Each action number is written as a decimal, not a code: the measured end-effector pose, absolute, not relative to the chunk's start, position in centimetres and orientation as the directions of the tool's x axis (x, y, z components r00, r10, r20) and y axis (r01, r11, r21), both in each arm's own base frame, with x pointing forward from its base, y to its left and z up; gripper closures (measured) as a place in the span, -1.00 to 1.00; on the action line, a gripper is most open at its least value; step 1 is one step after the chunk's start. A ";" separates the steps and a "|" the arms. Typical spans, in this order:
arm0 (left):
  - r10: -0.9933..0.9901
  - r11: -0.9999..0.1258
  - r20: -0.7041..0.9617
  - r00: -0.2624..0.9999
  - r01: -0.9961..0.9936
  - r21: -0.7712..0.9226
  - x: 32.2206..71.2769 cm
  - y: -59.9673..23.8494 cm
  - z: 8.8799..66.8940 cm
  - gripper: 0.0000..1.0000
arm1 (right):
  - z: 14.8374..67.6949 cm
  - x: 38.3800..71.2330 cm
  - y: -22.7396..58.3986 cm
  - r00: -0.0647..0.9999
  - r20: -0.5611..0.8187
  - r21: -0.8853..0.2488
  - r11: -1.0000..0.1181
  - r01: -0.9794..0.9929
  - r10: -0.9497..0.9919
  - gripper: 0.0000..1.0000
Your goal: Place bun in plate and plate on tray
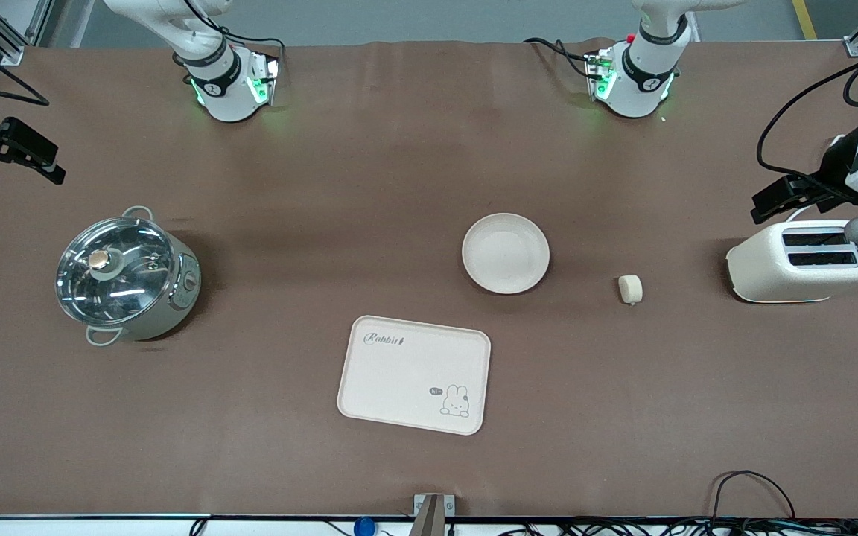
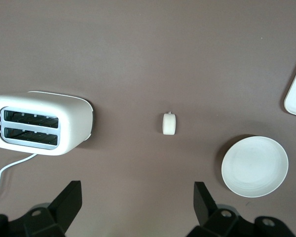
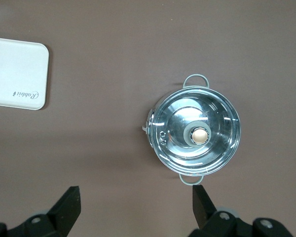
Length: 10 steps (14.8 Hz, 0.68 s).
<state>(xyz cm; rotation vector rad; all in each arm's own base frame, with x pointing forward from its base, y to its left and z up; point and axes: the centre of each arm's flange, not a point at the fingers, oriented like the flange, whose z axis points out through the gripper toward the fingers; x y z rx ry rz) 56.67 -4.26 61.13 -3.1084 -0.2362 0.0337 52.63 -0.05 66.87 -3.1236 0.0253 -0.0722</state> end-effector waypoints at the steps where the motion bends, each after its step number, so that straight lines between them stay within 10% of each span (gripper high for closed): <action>1: 0.151 -0.988 -0.019 0.988 0.151 -0.025 56.7 -4.3 61.2 -1.00 | 66.9 52.6 -0.1 0.999 0.046 -0.017 -1.000 -0.016 -0.017 -1.00; 10: 0.152 -0.988 -0.043 0.987 0.151 -0.031 56.3 -4.2 61.4 -1.00 | 66.9 52.7 -0.3 0.999 0.049 -0.018 -1.000 -0.020 -0.021 -1.00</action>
